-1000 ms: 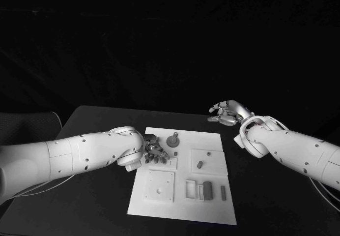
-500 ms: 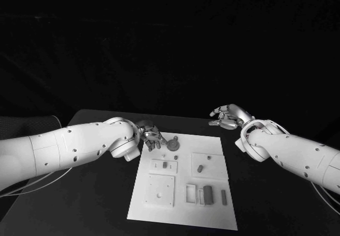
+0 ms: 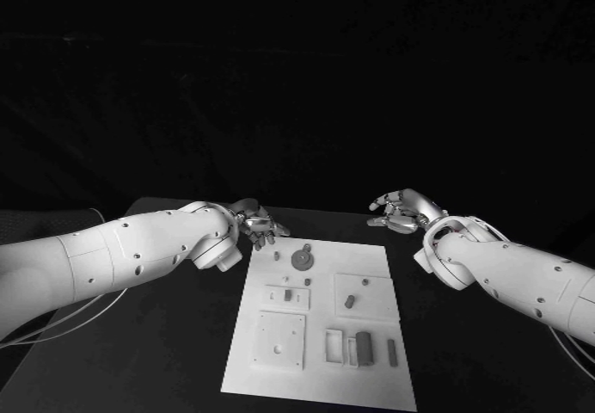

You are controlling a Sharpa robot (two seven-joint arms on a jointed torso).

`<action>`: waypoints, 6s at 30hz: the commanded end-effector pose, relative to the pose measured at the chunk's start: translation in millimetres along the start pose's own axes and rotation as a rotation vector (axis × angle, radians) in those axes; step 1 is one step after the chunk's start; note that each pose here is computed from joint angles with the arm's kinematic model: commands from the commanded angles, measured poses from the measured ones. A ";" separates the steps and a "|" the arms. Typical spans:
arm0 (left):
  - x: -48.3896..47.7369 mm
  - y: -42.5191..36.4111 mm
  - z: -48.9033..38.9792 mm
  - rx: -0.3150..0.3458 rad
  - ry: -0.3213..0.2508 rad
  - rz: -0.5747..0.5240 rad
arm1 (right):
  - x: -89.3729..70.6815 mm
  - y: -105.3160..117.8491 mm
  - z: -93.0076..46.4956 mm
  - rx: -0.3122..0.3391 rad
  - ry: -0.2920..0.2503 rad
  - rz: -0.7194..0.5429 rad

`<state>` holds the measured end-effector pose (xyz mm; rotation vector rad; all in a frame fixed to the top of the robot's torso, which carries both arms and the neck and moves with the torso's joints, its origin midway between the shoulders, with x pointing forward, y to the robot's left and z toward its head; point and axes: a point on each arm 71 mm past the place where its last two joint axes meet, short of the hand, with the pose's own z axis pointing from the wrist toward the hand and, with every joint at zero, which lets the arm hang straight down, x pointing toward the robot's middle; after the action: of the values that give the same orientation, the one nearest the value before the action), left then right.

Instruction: Assemble the parts on the task board

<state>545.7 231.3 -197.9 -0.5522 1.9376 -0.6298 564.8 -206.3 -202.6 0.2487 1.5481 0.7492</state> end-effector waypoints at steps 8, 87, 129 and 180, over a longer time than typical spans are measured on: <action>-2.5 0.4 23.6 -0.163 0.013 0.225 | 1.5 1.8 0.4 -0.009 0.013 -0.002; 27.7 3.8 61.7 -0.283 0.092 0.468 | 7.9 11.1 1.7 -0.022 0.026 0.008; 28.7 8.5 65.6 -0.291 0.114 0.451 | 10.0 14.0 2.2 -0.027 0.032 0.010; 32.7 14.3 66.2 -0.291 0.126 0.295 | 9.9 13.7 2.0 -0.027 0.035 0.011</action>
<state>592.1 211.9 -251.9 -0.3514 2.1921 -0.1550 561.8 -191.0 -202.3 0.2382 1.5617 0.7799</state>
